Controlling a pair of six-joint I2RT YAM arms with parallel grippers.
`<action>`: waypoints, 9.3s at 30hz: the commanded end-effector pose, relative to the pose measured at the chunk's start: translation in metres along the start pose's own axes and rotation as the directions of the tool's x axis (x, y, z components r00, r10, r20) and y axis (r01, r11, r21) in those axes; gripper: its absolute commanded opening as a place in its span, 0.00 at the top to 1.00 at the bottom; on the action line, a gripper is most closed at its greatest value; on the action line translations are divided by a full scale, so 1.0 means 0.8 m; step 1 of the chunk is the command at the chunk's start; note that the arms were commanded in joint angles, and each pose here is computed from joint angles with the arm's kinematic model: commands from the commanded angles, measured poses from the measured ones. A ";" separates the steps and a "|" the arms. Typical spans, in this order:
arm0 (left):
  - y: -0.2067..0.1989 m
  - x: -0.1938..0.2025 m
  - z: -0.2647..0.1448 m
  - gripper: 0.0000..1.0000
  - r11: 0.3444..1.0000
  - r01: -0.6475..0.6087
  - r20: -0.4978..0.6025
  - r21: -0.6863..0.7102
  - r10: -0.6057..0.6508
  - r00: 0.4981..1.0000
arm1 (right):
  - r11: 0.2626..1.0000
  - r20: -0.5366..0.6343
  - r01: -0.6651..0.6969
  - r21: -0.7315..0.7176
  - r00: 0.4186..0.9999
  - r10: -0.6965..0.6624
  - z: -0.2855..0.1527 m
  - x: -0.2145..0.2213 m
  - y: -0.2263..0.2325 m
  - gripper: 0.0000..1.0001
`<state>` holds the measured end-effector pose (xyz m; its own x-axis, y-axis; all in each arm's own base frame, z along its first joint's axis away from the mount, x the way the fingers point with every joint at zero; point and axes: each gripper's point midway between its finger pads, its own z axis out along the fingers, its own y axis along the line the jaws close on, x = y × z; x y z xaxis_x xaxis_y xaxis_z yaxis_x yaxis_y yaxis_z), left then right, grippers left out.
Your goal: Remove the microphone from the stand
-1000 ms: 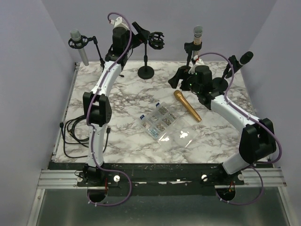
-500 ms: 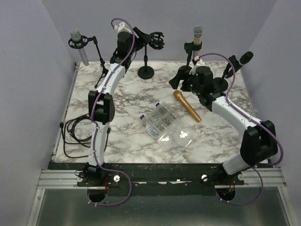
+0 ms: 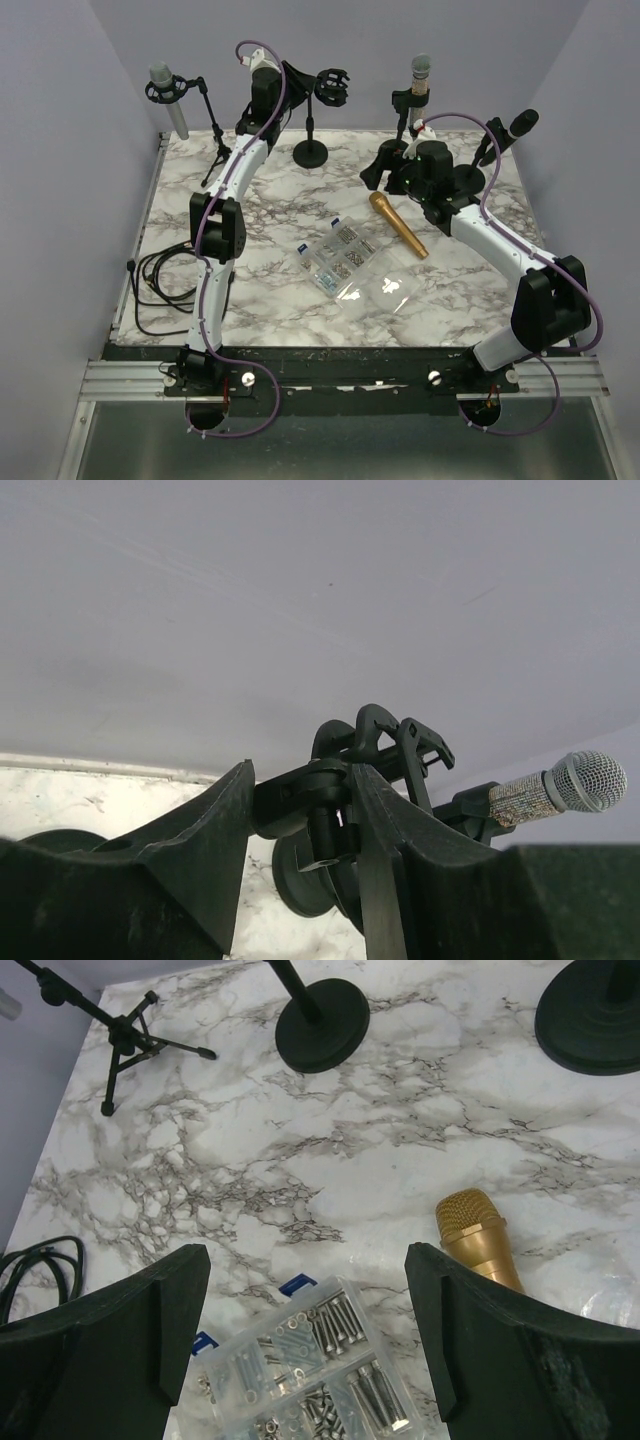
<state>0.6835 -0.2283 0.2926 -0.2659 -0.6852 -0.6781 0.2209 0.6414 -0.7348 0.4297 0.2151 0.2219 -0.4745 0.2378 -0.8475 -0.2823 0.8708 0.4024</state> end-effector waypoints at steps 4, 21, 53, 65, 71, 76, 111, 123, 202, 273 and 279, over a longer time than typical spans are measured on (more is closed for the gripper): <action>0.111 0.112 -0.016 0.62 0.962 0.000 -0.243 -0.274 -0.070 0.968 | 0.999 0.008 0.013 0.038 1.000 -0.014 -0.002 0.002 -0.010 0.13; 0.150 0.190 -0.064 0.69 0.886 0.043 -0.425 -0.462 -0.263 0.866 | 0.998 -0.026 0.013 0.062 1.000 -0.012 0.017 0.027 -0.024 0.13; -0.026 -0.074 -0.139 0.09 0.997 -0.043 -0.298 -0.068 0.021 0.954 | 0.977 0.388 0.211 -0.028 0.903 -0.184 0.219 -0.200 0.113 0.10; -0.077 -0.067 -0.182 0.08 0.993 -0.119 -0.329 0.002 0.113 0.937 | 0.960 0.368 0.271 0.063 0.888 -0.275 0.254 -0.170 0.081 0.12; -0.108 -0.083 -0.215 0.09 0.988 -0.156 -0.296 0.010 0.152 0.943 | 0.903 0.323 0.415 0.111 0.844 -0.428 0.279 -0.148 0.064 0.17; -0.136 -0.090 -0.236 0.09 0.987 -0.156 -0.293 0.043 0.161 0.943 | 0.846 0.211 0.523 0.105 0.819 -0.533 0.304 -0.098 0.042 0.21; -0.036 -0.141 -0.374 0.07 0.961 -0.235 -0.198 -0.147 0.205 0.959 | 0.852 0.198 0.523 -0.015 0.837 -0.510 0.290 -0.094 0.069 0.00; -0.012 -0.281 -0.390 0.01 0.912 -0.321 0.037 -0.256 0.341 0.939 | 0.870 0.453 0.479 -0.114 0.805 -0.384 0.214 -0.213 0.153 0.00; -0.151 -0.426 -0.415 1.00 0.718 -0.526 0.330 -0.456 0.685 0.649 | 0.961 0.136 0.134 -0.244 0.985 -0.103 -0.051 -0.079 0.117 0.07; 0.087 -0.172 -0.371 0.01 0.879 0.476 -0.023 -0.024 -0.476 0.879 | 0.830 -0.055 -0.214 -0.516 0.974 0.217 0.086 -0.012 0.256 0.09; 0.101 -0.243 -0.339 0.01 0.792 0.597 0.139 0.128 -0.611 0.779 | 0.808 -0.036 -0.220 -0.547 0.970 0.239 0.103 -0.009 0.282 0.09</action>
<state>0.4693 0.0252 0.3280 -0.3270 -0.9175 -0.2266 -0.0025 0.2406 -0.9706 0.4292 0.4280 0.2728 -0.6020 0.3670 -0.7092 -0.5501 0.4531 0.7015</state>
